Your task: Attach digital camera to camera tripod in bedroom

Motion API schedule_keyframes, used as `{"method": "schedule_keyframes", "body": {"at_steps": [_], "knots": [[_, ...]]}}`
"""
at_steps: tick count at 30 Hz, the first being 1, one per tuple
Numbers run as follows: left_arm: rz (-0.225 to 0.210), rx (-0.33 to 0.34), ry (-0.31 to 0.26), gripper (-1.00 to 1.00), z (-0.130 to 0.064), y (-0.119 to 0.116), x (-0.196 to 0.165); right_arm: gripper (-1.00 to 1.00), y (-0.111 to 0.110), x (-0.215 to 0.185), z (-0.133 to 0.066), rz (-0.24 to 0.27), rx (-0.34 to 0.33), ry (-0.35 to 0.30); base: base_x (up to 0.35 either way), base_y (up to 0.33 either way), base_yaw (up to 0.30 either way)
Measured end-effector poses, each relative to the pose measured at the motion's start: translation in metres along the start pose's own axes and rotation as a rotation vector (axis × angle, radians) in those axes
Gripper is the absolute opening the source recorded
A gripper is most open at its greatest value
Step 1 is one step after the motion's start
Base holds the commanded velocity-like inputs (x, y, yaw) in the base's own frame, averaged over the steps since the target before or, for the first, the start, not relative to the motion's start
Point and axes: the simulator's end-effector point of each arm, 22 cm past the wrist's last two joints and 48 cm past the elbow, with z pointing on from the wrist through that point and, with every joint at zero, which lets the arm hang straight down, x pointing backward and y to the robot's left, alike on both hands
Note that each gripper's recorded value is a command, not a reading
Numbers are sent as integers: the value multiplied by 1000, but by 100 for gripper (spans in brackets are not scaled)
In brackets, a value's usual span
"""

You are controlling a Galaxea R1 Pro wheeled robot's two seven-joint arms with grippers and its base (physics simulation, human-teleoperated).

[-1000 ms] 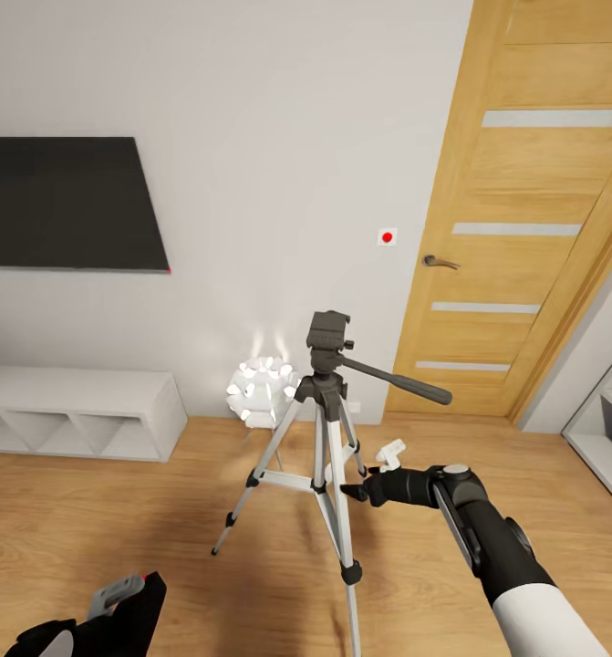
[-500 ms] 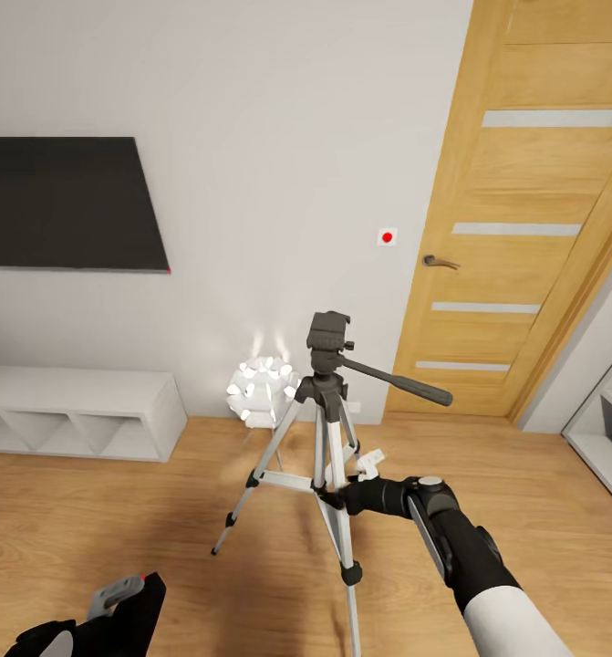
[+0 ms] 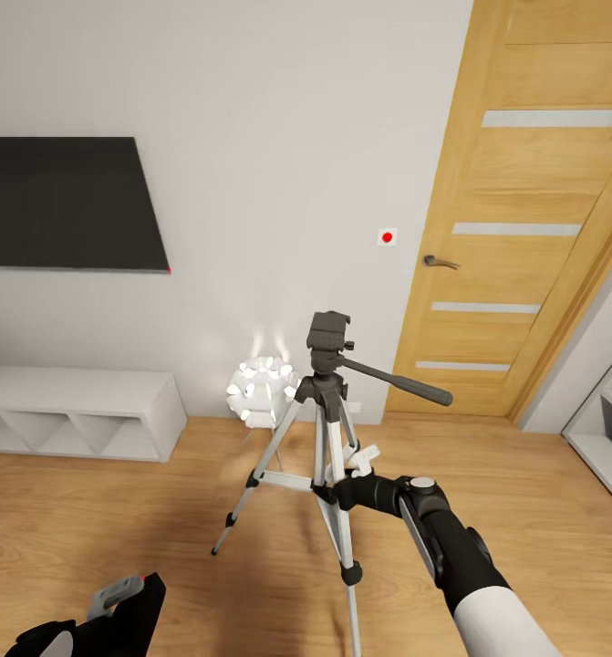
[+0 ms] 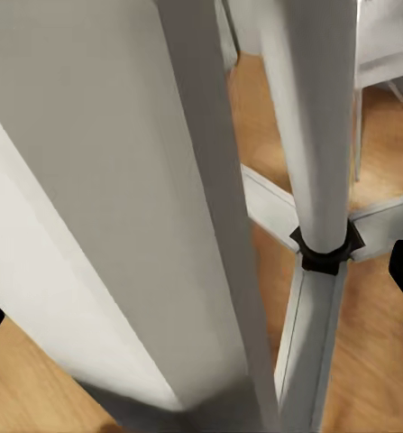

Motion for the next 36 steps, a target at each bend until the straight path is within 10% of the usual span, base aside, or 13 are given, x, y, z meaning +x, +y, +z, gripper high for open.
{"method": "schedule_keyframes", "body": {"at_steps": [7,8,18,26,32,36], "knots": [[0,0,0,-100,0,0,0,100,1,-1,2,-5,6,-1,0,0,0],[0,0,-1,-100,0,0,0,-100,2,-1,2,-5,7,-1,0,0,0],[7,12,-16,-100,-2,-6,-6,-100,0,-2,3,-2,22,-3,0,0,0],[78,46,-128,-100,-19,-70,-52,-100,-2,-3,3,-9,22,-16,0,0,0],[219,56,-241,-100,-93,-162,-186,-100,-3,-4,2,-17,25,-20,0,0,0],[183,115,-372,-100,-164,-207,-297,-100,-4,-4,2,-15,26,-20,0,0,0]]}}
